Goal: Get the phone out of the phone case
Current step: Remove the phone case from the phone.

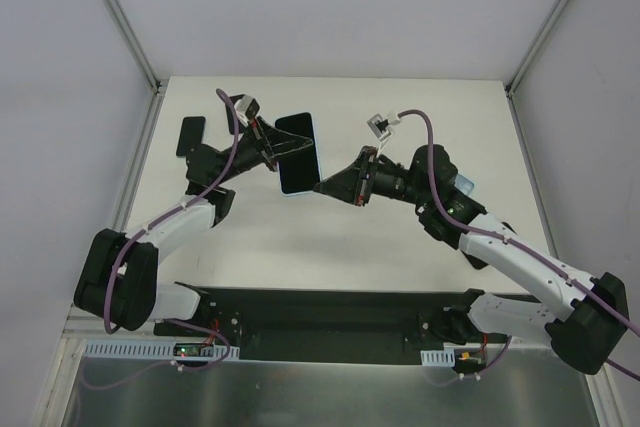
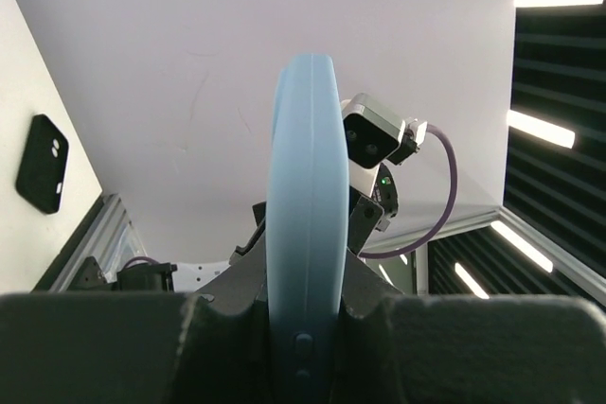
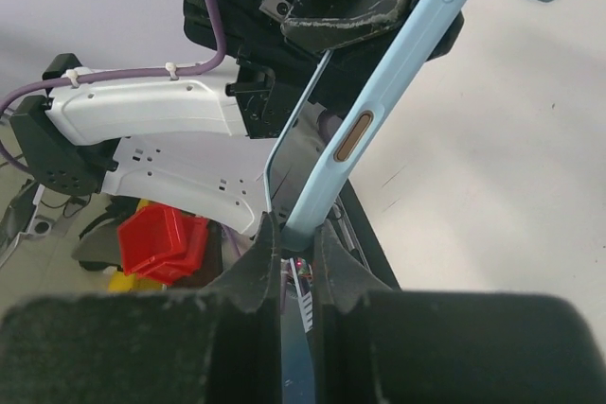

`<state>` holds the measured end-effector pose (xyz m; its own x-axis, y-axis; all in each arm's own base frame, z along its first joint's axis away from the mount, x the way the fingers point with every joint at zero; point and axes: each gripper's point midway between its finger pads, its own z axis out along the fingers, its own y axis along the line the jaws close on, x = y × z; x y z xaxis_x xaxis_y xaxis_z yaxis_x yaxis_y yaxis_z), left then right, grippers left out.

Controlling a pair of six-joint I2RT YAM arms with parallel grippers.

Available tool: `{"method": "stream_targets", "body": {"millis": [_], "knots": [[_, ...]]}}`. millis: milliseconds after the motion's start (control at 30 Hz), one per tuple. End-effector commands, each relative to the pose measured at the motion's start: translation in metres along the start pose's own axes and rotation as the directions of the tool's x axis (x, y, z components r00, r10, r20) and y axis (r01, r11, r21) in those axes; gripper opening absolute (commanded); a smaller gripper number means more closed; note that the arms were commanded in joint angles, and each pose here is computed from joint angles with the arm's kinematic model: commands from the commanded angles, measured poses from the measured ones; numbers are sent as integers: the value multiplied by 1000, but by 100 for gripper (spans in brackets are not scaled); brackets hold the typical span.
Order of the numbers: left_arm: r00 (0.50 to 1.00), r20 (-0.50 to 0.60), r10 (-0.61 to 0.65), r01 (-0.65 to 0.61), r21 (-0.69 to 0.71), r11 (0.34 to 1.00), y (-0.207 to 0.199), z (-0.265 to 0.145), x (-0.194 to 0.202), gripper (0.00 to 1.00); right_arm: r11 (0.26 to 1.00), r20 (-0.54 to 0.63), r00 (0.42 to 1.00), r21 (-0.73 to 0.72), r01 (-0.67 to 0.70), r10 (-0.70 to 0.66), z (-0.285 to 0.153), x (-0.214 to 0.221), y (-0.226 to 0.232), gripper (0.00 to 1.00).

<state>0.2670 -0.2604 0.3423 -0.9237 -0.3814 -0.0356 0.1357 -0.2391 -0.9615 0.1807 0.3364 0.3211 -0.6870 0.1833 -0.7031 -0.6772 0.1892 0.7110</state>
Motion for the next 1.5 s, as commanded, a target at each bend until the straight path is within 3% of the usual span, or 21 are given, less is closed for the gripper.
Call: {"method": "stream_targets", "body": {"millis": [0,567,1000,1200,1267,1367,1400,1467], "knots": [[992,17,-122,122,11,992,-13,0,11,0,938,109,951,-165,306,-291,-5,-31,51,2],[987,-36,-156,155,-9,988,-21,0,26,0,863,74,910,-292,411,-408,-5,-24,70,1],[988,-76,-133,133,3,991,-34,0,34,0,854,45,905,-312,416,-424,9,-29,61,1],[990,-88,-109,110,11,994,-43,0,38,0,896,38,925,-238,375,-377,13,-33,40,1],[994,-77,-78,79,11,997,-43,-1,37,0,946,8,957,-146,288,-290,16,-37,23,1],[999,-47,-18,18,-11,1000,-38,-1,31,0,985,-16,985,-15,169,-170,13,-42,8,37],[999,-35,0,0,-12,1000,-39,0,28,0,990,-7,990,17,139,-139,11,-43,6,55],[998,-19,55,-55,-18,998,-37,0,22,0,995,46,996,72,67,-71,1,-45,3,63]]}}
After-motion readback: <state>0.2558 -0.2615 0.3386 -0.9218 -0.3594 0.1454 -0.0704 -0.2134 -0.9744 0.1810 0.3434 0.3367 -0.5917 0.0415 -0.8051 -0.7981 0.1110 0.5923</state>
